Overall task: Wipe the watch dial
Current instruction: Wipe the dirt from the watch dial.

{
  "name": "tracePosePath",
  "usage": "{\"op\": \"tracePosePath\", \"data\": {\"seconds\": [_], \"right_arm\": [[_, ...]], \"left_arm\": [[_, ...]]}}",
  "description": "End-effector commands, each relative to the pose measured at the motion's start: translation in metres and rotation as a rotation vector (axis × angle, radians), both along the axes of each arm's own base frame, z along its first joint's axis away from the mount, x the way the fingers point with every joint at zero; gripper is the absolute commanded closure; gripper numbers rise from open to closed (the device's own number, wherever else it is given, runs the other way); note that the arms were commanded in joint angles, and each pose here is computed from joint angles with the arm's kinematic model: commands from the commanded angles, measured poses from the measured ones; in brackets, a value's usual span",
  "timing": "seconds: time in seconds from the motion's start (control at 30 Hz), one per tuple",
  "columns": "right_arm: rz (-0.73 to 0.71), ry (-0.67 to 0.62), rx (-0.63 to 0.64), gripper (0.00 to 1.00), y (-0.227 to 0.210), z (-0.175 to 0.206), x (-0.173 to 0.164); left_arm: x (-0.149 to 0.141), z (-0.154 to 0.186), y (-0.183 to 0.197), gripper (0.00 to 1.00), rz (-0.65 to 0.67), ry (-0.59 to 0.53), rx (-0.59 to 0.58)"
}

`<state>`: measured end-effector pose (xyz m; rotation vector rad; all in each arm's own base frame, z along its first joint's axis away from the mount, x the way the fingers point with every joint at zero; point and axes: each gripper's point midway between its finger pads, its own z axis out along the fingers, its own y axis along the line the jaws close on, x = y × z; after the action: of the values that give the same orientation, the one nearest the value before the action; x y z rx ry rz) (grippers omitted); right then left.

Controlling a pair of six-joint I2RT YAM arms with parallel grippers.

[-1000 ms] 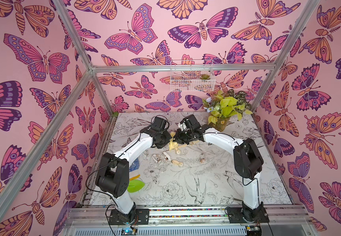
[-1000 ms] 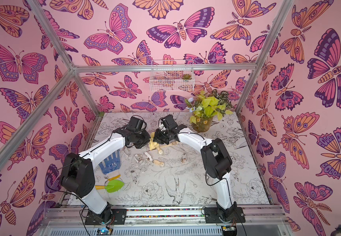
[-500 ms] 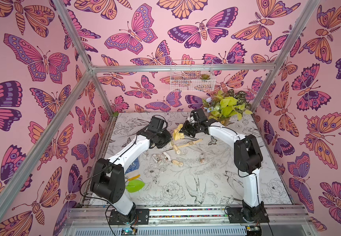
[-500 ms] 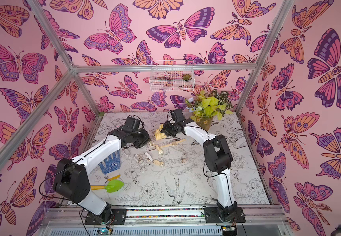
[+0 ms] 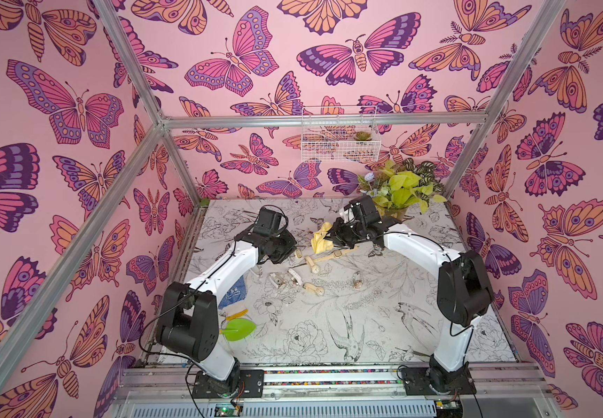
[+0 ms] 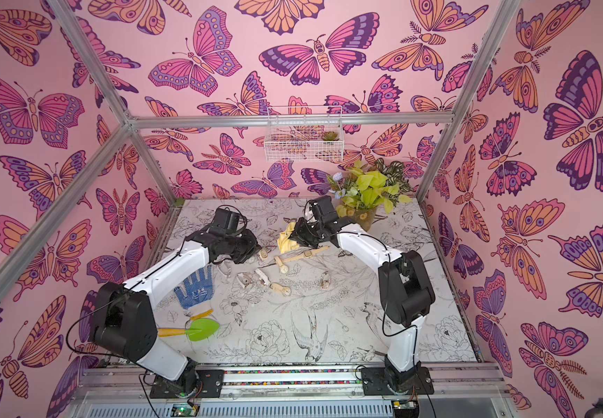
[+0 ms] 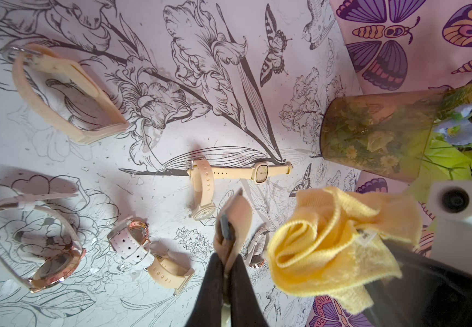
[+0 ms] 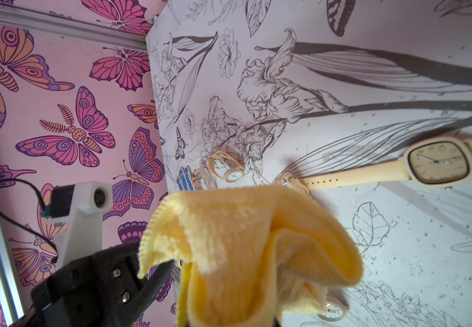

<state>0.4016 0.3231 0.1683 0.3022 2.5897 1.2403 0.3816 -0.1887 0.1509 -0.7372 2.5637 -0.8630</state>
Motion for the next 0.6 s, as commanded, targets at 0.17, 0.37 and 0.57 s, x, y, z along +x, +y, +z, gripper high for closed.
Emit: {"op": "tracePosePath", "data": {"seconds": [0.17,0.37,0.57], "right_arm": [[0.052,-0.067,0.126,1.00,0.043,0.019,-0.018],[0.082,-0.065,0.156,1.00,0.070,0.016,-0.027],[0.121,-0.040,0.146,1.00,0.096,-0.002,-0.039]], "left_arm": [[-0.003,0.001,0.000,1.00,-0.019,-0.012,-0.039],[-0.003,0.001,-0.003,1.00,-0.027,-0.009,-0.054],[0.000,0.008,-0.002,1.00,-0.018,-0.025,-0.072]]}}
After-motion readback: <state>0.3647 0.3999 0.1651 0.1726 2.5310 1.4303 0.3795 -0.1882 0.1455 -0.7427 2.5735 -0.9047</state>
